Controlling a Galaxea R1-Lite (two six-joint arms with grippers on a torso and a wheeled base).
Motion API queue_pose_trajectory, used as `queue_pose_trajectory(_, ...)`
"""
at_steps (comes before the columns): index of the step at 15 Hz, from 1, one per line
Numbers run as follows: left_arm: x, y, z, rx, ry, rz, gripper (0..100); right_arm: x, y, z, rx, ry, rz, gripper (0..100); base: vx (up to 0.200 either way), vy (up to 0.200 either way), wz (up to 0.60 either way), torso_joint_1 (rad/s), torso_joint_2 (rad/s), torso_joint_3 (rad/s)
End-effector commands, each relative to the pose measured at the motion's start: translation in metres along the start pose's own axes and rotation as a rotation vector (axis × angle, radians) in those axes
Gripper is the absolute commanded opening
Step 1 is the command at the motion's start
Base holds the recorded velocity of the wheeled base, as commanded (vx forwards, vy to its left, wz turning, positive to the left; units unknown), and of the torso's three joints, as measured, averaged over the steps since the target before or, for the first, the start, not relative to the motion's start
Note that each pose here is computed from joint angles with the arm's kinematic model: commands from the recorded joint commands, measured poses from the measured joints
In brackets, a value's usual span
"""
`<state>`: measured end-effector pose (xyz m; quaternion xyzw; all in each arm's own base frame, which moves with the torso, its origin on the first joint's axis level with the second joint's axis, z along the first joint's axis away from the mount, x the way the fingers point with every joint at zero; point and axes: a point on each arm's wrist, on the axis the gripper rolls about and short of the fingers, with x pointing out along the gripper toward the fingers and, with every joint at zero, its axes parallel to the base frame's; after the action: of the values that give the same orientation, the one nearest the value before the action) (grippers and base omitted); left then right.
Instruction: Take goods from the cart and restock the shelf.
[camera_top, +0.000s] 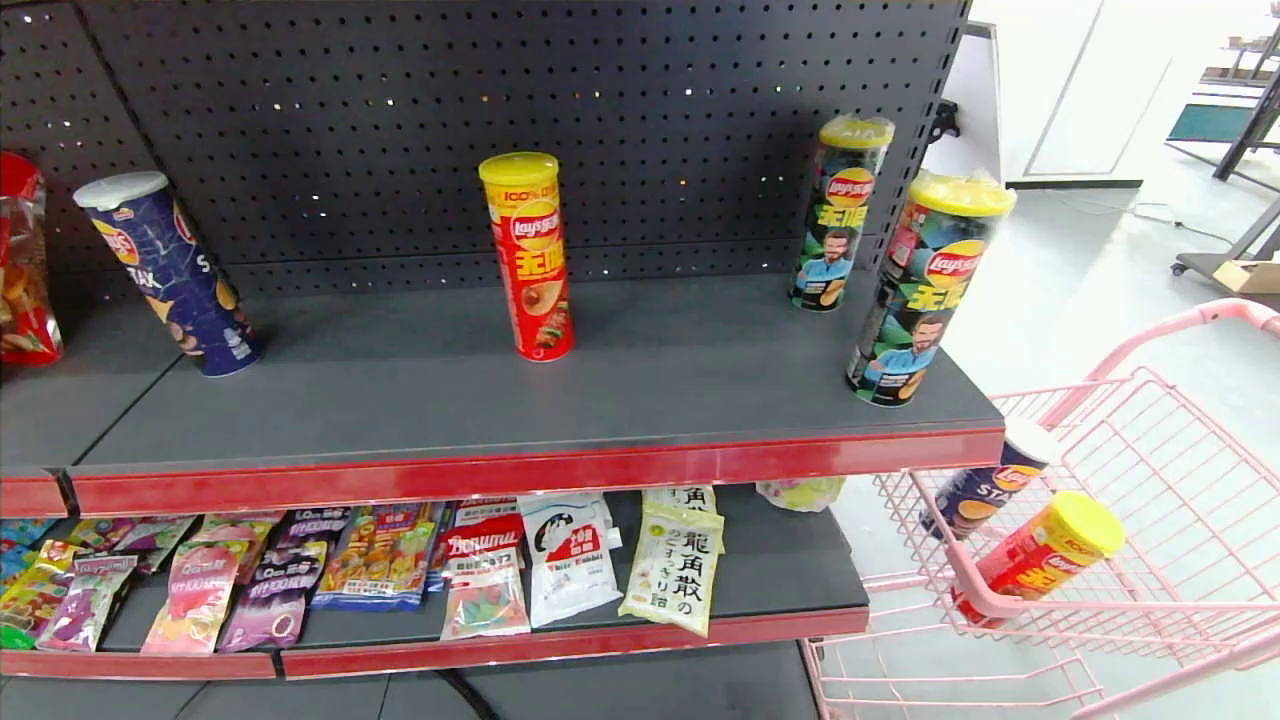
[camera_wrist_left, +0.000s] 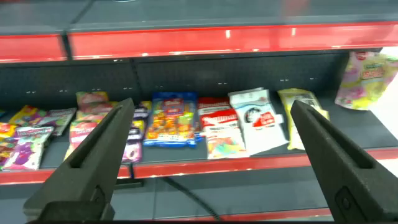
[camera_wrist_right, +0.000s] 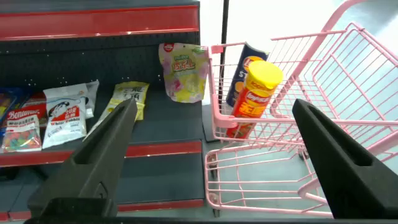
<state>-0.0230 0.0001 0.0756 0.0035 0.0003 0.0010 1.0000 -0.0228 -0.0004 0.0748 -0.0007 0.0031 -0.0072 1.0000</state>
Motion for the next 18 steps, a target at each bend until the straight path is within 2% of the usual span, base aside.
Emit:
queue_pose_trajectory(1, 0.0001, 0.0, 0.0, -0.001, 0.001, 0.0, 100, 0.0, 0.0, 0.0, 0.0, 0.0, 0.001, 100, 0.0, -0.2, 0.0, 0.002, 0.0, 0.002)
queue_pose_trajectory(4, 0.0001, 0.0, 0.0, 0.001, 0.001, 0.001, 100, 0.0, 0.0, 0.0, -0.002, 0.0, -0.001, 100, 0.0, -0.067, 0.0, 0.001, 0.0, 0.002)
queue_pose_trajectory(14, 0.0001, 0.0, 0.0, -0.001, 0.001, 0.001, 100, 0.0, 0.0, 0.0, 0.0, 0.0, -0.001, 100, 0.0, 0.0, -0.6, 0.003, 0.0, 0.003)
queue_pose_trajectory(18, 0.0001, 0.0, 0.0, 0.001, 0.001, 0.001, 100, 0.0, 0.0, 0.0, 0.0, 0.0, 0.001, 100, 0.0, 0.0, 0.0, 0.0, 0.0, 0.0)
